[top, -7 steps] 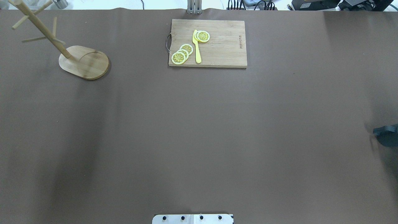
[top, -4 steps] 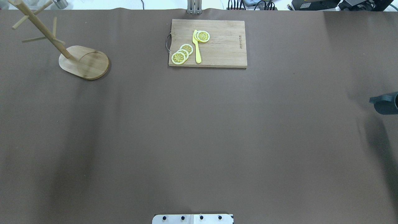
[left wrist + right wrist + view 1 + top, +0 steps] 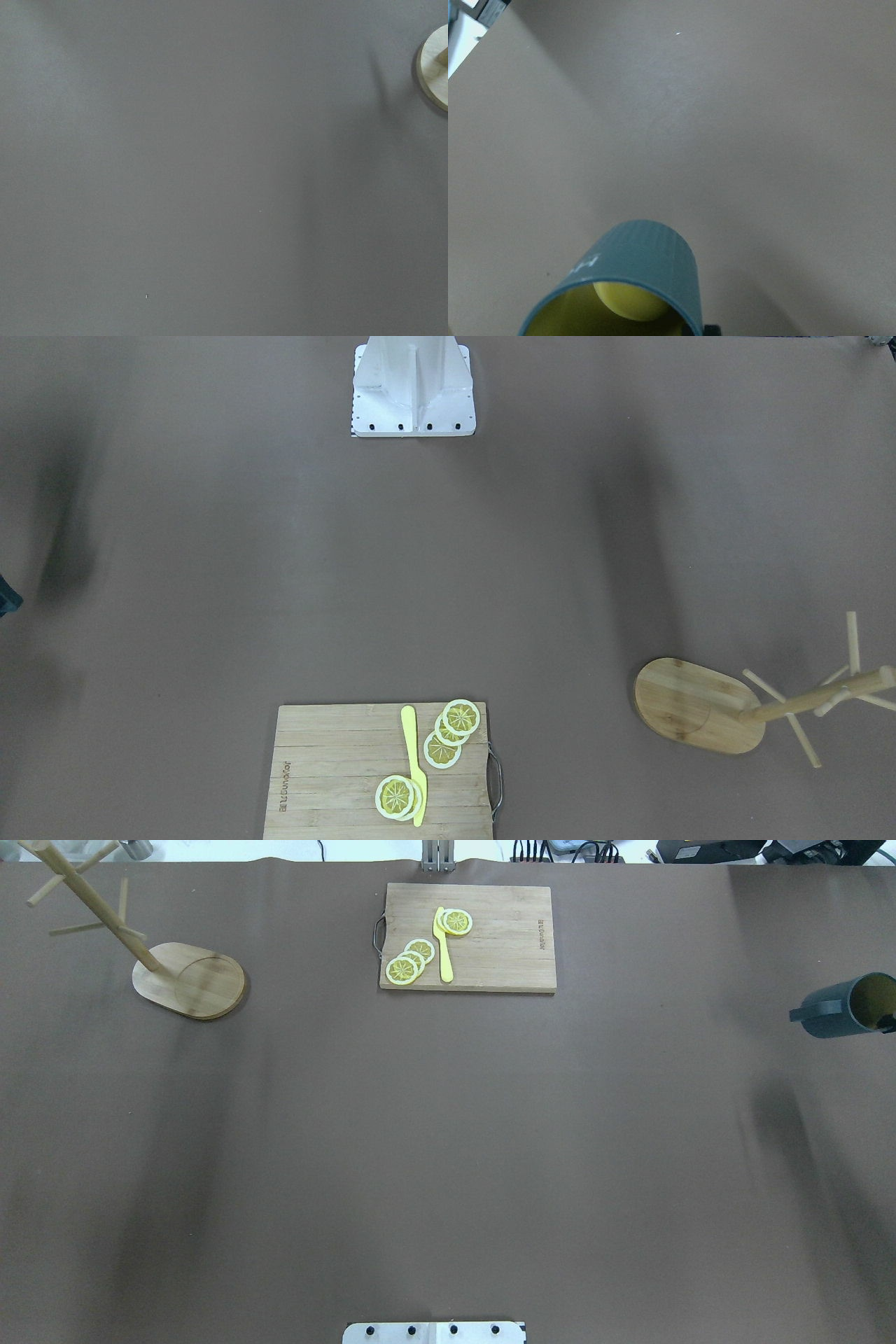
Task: Hang cup on storage rack
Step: 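Carry the blue mug with the right gripper and set it upright mid-table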
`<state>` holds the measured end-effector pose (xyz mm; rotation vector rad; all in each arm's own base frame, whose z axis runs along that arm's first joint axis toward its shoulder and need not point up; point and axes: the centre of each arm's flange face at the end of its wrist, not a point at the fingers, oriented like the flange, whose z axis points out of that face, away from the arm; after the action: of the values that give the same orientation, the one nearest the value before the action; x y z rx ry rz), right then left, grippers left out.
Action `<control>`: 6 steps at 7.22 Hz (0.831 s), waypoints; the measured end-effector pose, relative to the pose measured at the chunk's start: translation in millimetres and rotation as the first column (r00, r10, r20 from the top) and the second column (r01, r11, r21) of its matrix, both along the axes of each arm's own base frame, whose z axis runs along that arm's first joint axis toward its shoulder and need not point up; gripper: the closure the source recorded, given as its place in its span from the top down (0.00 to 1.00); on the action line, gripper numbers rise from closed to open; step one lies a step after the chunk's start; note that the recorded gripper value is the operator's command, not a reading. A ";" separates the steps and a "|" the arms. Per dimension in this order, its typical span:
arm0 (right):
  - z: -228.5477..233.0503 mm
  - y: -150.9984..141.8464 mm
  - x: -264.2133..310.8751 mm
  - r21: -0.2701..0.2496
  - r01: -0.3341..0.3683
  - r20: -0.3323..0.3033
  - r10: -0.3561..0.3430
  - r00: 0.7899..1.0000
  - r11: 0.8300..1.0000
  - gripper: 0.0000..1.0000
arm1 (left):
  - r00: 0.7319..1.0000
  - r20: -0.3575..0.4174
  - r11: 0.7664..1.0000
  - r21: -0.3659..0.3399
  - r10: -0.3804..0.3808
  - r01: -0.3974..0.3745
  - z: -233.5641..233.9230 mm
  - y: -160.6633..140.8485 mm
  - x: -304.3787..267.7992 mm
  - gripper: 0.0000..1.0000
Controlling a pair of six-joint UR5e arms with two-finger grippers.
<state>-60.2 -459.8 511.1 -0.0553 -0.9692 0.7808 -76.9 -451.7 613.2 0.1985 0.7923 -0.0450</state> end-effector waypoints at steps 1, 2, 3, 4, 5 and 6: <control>-19.3 -3.0 -11.3 0.085 0.096 -0.034 -0.093 0.995 0.992 0.00 | 1.000 0.000 1.000 0.003 0.000 0.000 -0.6 -1.1 0.0 0.98; -37.6 -3.1 -25.8 0.180 0.210 -0.082 -0.198 0.977 0.961 0.00 | 1.000 -0.001 1.000 0.013 0.000 0.000 -4.2 -2.6 0.1 0.98; -63.2 -5.6 -44.2 0.254 0.303 -0.117 -0.281 0.952 0.918 0.00 | 1.000 -0.009 1.000 0.023 0.003 -0.003 -8.5 -3.6 0.6 0.98; -102.1 -15.7 -65.0 0.293 0.359 -0.131 -0.335 0.933 0.886 0.00 | 1.000 -0.021 1.000 0.027 0.006 -0.005 -11.0 -4.0 1.3 0.98; -151.4 -30.2 -92.2 0.311 0.404 -0.139 -0.379 0.915 0.860 0.00 | 1.000 -0.029 1.000 0.030 0.006 -0.005 -13.3 -4.1 1.6 0.98; -202.4 -39.7 -126.6 0.330 0.459 -0.164 -0.429 0.888 0.825 0.00 | 0.999 -0.036 0.999 0.032 0.008 -0.006 -14.9 -4.5 1.8 0.98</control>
<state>-186.8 -499.5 308.7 0.0699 -0.9584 0.1621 -75.1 -456.1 598.2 0.2260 0.8296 -0.0292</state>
